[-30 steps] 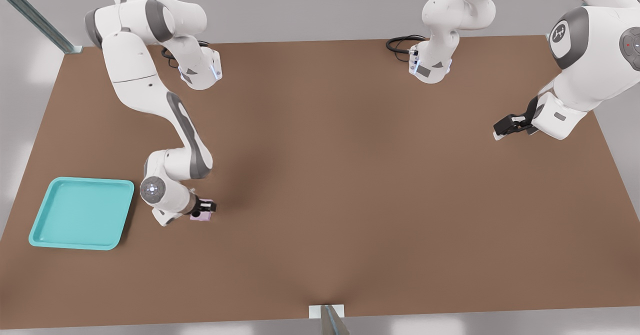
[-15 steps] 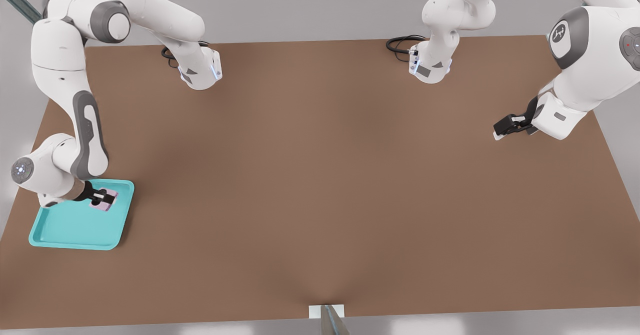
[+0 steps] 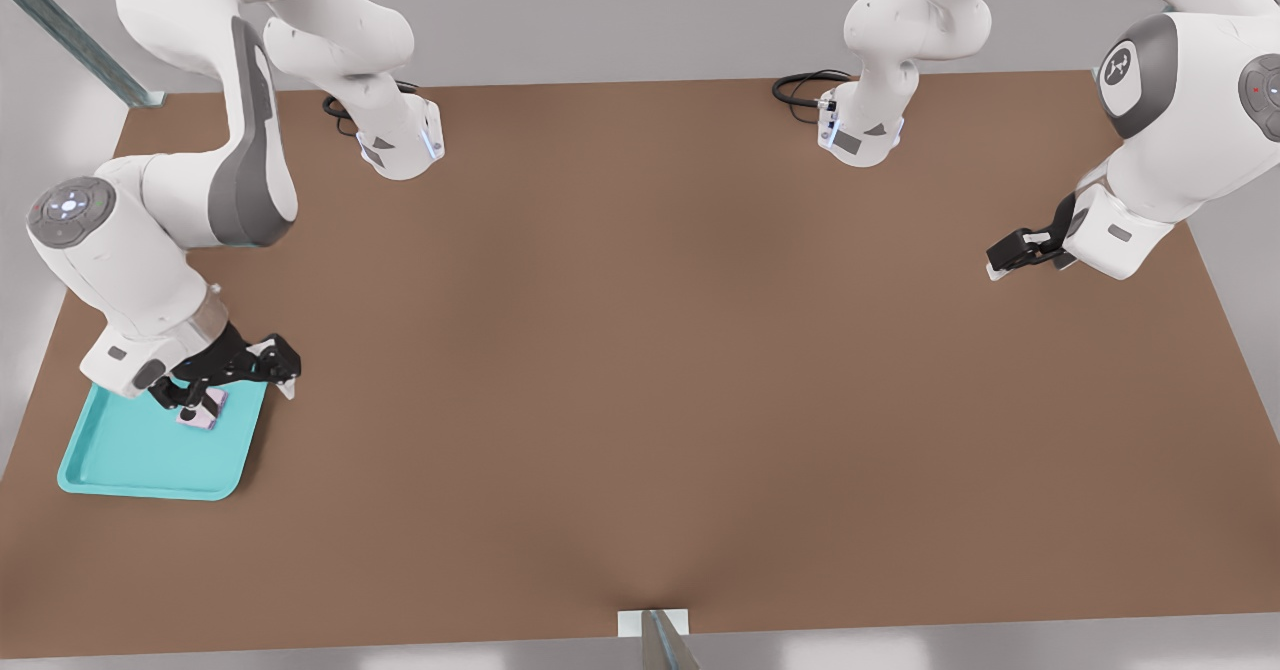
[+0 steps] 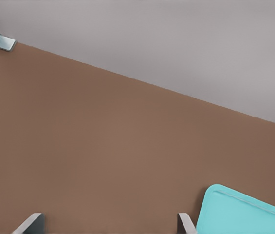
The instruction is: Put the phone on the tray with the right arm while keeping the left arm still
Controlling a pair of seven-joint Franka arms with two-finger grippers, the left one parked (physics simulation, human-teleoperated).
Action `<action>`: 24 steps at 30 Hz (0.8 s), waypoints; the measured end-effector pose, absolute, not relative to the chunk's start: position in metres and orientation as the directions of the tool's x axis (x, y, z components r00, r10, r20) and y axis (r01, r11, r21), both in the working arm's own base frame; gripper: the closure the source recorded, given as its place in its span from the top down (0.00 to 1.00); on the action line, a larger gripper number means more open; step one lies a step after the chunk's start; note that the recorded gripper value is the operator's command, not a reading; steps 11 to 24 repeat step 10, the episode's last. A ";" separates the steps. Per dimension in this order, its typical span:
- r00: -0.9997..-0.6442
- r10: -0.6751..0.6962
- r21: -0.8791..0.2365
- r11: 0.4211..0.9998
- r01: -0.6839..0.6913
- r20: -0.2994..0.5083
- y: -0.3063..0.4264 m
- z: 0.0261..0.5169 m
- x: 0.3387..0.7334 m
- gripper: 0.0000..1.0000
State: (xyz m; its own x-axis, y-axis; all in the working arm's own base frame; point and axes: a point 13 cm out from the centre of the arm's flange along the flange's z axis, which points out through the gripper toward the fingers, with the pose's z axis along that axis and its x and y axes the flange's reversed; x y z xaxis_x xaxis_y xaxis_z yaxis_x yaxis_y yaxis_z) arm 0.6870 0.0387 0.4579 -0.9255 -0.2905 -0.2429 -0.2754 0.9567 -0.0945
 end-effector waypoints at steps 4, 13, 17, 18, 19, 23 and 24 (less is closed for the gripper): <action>-0.963 -0.211 -0.056 0.977 -0.205 -0.169 0.025 0.485 0.651 1.00; -0.992 -0.111 -0.028 0.994 -0.110 -0.065 -0.003 0.467 0.594 1.00; -0.992 -0.111 -0.028 0.994 -0.110 -0.065 -0.003 0.467 0.594 1.00; -0.992 -0.111 -0.028 0.994 -0.110 -0.065 -0.003 0.467 0.594 1.00; -0.992 -0.111 -0.028 0.994 -0.110 -0.065 -0.003 0.467 0.594 1.00; -0.992 -0.111 -0.028 0.994 -0.110 -0.065 -0.003 0.467 0.594 1.00; -0.992 -0.111 -0.028 0.994 -0.110 -0.065 -0.003 0.467 0.594 1.00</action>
